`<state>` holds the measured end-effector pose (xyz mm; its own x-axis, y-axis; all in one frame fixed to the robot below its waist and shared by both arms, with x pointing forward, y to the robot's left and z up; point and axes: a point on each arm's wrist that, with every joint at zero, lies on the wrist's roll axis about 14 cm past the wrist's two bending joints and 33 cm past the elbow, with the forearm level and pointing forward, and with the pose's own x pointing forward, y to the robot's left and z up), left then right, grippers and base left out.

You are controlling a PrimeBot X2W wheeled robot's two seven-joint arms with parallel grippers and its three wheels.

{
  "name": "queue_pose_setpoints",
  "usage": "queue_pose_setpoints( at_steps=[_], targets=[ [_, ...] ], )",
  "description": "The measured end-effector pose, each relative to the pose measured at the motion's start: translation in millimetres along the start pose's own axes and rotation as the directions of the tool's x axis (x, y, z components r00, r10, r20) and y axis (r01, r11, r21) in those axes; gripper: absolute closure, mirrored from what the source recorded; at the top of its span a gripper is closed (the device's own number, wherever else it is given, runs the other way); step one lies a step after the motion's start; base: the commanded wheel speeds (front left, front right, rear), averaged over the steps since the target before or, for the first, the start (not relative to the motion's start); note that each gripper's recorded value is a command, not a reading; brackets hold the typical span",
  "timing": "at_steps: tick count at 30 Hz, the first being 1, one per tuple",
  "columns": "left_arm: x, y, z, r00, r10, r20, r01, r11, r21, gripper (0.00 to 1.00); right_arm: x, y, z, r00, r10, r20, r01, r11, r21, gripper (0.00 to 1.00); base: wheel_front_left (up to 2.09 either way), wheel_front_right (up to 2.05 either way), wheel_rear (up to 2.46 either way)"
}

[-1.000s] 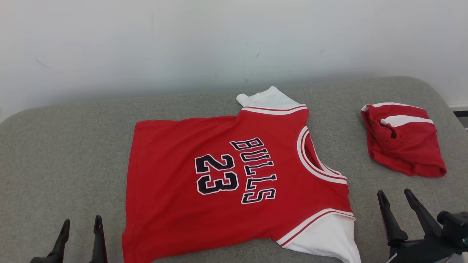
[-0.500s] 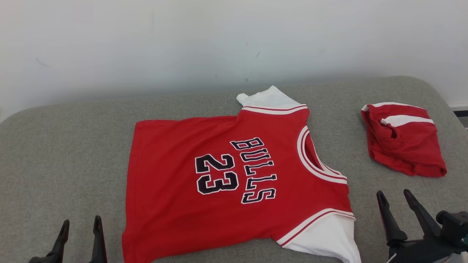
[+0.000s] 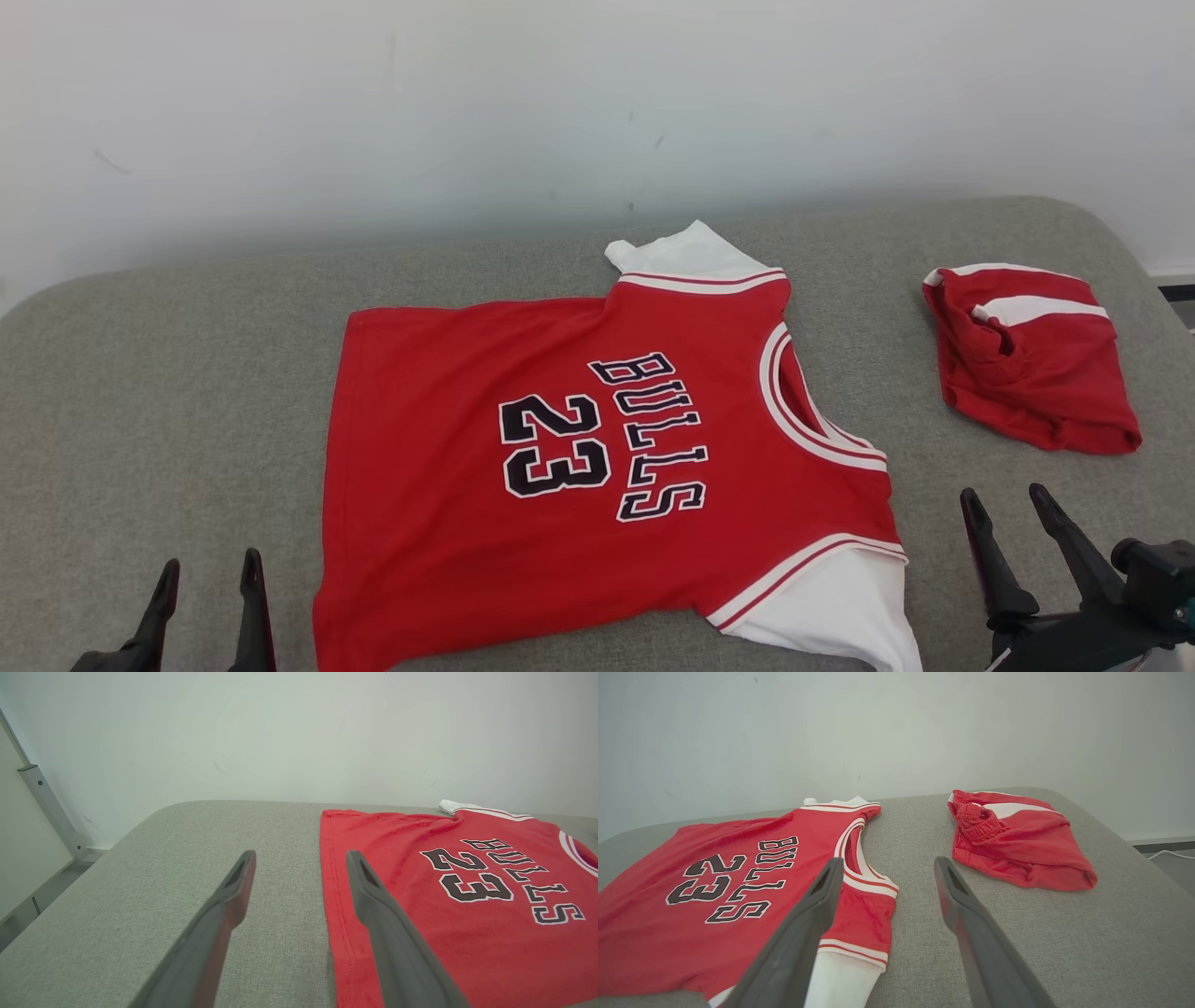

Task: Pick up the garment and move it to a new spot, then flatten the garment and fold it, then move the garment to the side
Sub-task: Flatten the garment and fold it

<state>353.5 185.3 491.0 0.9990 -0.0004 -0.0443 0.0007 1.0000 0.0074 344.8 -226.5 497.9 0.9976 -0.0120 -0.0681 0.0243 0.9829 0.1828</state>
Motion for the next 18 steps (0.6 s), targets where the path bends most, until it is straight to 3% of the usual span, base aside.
queue_pose_setpoints(
  at_steps=[18],
  targets=[
    [-3.2, -0.4, -3.7, 1.000, 0.000, -0.029, 0.000, 1.000, -0.003, 0.00, 0.3, 1.4, -2.3, 1.000, 0.004, -0.011, -0.004, 1.000, 0.000, 0.00, 0.00, 0.00, 0.00]
  ],
)
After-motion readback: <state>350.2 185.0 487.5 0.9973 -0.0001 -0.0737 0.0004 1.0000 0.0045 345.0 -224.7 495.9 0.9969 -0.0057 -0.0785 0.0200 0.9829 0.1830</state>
